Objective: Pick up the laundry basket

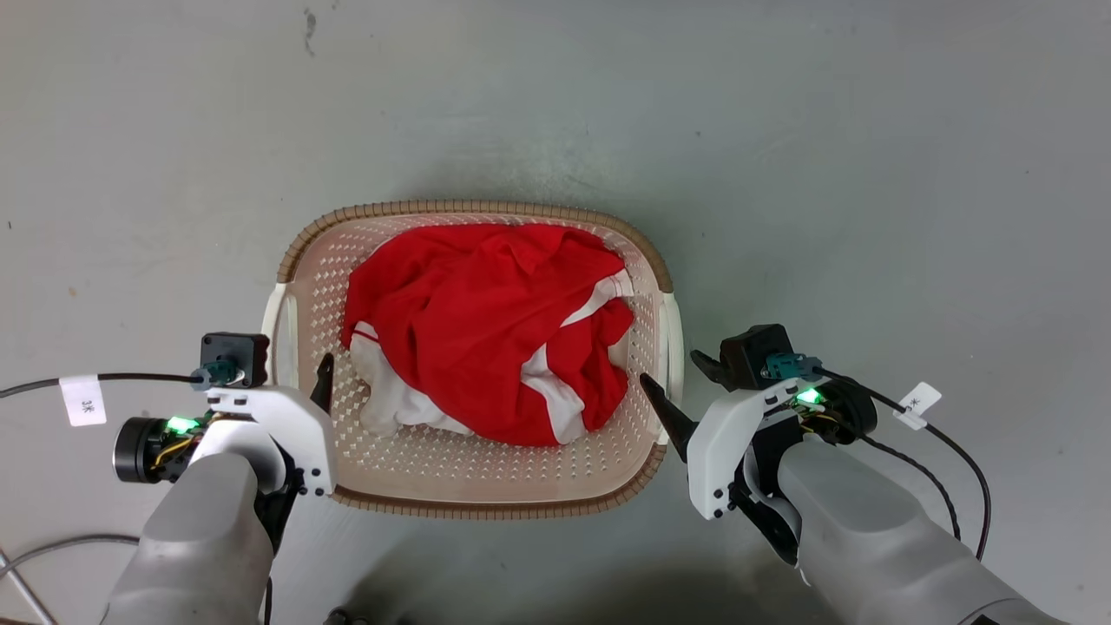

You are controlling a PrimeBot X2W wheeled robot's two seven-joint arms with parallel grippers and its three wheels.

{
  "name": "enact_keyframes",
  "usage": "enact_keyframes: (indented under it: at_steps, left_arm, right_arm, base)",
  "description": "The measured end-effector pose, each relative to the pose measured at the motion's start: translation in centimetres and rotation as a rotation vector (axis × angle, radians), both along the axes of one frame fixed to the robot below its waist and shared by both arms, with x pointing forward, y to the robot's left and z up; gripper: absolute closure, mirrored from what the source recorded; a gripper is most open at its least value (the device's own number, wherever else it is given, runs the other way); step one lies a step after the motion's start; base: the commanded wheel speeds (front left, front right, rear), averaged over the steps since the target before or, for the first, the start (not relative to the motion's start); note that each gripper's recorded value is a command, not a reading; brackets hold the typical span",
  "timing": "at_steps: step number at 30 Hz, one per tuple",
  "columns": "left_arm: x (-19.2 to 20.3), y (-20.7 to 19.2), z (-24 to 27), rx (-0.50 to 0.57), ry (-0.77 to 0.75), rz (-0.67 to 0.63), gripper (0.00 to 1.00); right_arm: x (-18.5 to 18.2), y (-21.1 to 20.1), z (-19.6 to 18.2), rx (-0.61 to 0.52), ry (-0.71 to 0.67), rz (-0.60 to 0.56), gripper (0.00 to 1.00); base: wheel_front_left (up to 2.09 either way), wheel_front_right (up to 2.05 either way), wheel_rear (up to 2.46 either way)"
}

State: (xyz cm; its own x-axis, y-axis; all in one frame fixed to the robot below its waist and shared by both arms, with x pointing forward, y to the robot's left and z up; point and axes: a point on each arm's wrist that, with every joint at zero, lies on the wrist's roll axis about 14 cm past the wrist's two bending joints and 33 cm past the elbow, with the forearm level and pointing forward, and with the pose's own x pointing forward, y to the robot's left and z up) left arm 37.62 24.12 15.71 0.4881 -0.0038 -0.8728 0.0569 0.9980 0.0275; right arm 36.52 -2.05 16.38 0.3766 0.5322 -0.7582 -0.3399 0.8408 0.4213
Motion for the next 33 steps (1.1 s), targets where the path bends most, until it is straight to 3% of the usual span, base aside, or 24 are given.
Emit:
enact_keyframes:
  at_steps: [5, 7, 8, 20, 33]
  left_arm:
    - [-0.2, -0.2, -0.7, -0.002, 0.021, -0.007, 0.0]
    - [-0.4, -0.4, -0.8, -0.006, 0.032, -0.009, 0.67]
    - [-0.3, -0.4, -0.9, -0.006, 0.032, -0.011, 1.0]
    - [-0.5, -1.8, 0.3, -0.037, 0.029, -0.009, 1.0]
    - [-2.8, -3.8, 3.6, -0.094, 0.058, 0.012, 1.0]
  right_arm:
    - [0.0, 0.3, -0.7, 0.004, 0.016, 0.006, 0.0]
    - [0.0, 0.4, -0.7, 0.005, 0.016, 0.01, 0.94]
    - [0.0, 0.3, -0.8, 0.003, 0.017, 0.012, 1.0]
    - [-0.1, -0.5, 0.0, -0.034, 0.004, 0.043, 1.0]
    - [-1.9, -1.8, 3.6, -0.089, 0.009, 0.063, 1.0]
  base:
    - [0.0, 0.0, 0.0]
    - [0.0, 0.0, 0.0]
    - [0.0, 0.0, 0.0]
    - [0.0, 0.0, 0.0]
    - [0.0, 0.0, 0.0]
